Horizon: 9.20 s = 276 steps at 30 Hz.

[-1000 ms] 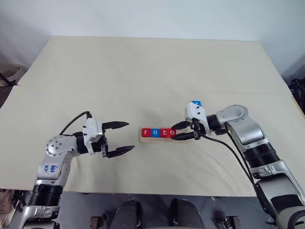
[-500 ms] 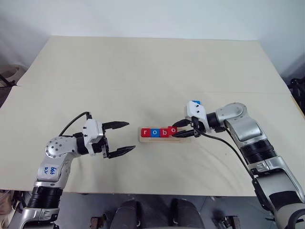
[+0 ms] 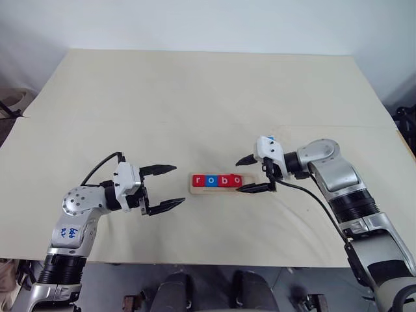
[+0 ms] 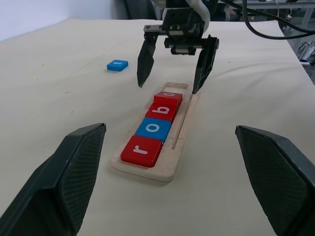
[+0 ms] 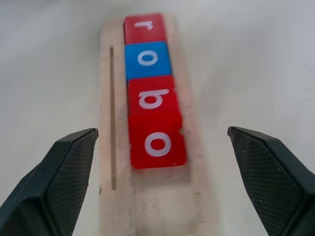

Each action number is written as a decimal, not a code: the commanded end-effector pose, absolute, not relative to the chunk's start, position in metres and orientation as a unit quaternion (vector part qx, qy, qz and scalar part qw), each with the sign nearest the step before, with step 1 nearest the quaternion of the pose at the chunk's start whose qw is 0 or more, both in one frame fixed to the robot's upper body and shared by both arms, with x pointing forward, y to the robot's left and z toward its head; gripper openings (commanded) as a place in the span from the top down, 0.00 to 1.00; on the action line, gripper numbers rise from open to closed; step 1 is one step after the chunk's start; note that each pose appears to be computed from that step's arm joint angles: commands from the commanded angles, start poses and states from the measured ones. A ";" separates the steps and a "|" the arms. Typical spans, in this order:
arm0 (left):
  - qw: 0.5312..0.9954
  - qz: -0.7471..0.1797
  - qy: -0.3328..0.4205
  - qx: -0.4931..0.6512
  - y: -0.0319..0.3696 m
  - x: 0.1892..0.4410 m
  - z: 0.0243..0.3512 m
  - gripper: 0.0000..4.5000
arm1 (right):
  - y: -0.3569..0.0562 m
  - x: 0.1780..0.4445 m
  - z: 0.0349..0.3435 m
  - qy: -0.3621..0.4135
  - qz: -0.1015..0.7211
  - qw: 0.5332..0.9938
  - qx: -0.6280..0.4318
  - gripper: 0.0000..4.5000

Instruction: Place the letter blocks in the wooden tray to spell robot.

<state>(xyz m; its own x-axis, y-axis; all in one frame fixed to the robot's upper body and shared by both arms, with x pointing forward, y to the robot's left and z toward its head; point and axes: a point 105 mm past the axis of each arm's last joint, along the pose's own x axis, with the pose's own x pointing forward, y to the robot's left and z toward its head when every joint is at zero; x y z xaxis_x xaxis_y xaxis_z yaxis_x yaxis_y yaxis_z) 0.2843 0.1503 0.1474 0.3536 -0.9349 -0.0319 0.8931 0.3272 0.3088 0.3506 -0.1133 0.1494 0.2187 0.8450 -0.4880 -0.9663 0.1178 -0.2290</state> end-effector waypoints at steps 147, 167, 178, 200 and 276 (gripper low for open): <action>0.795 -0.585 -0.103 0.124 0.140 0.296 0.159 0.00 | -0.181 0.319 0.132 0.223 0.082 0.971 -0.021 0.67; 0.798 -0.582 -0.101 0.123 0.141 0.296 0.155 0.00 | -0.210 0.298 0.144 0.175 0.398 0.875 -0.212 0.01; 0.785 -0.600 -0.101 0.120 0.134 0.287 0.158 0.00 | -0.222 0.349 0.134 0.135 0.509 0.799 -0.290 0.01; 0.788 -0.593 -0.104 0.129 0.135 0.286 0.162 0.00 | -0.183 0.356 0.152 0.154 0.586 0.757 -0.247 0.68; 0.801 -0.574 -0.108 0.128 0.138 0.287 0.163 0.00 | -0.141 0.344 0.173 0.109 0.594 0.764 -0.228 0.99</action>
<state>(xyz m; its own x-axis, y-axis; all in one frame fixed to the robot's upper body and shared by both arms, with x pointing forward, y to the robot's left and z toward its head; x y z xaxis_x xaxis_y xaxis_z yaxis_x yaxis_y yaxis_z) 0.2916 0.1373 0.1523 0.3215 -0.9469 0.0024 0.9070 0.3087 0.2864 0.3377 -0.1280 0.1620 0.2022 0.8692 -0.4513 -0.9759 0.1399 -0.1677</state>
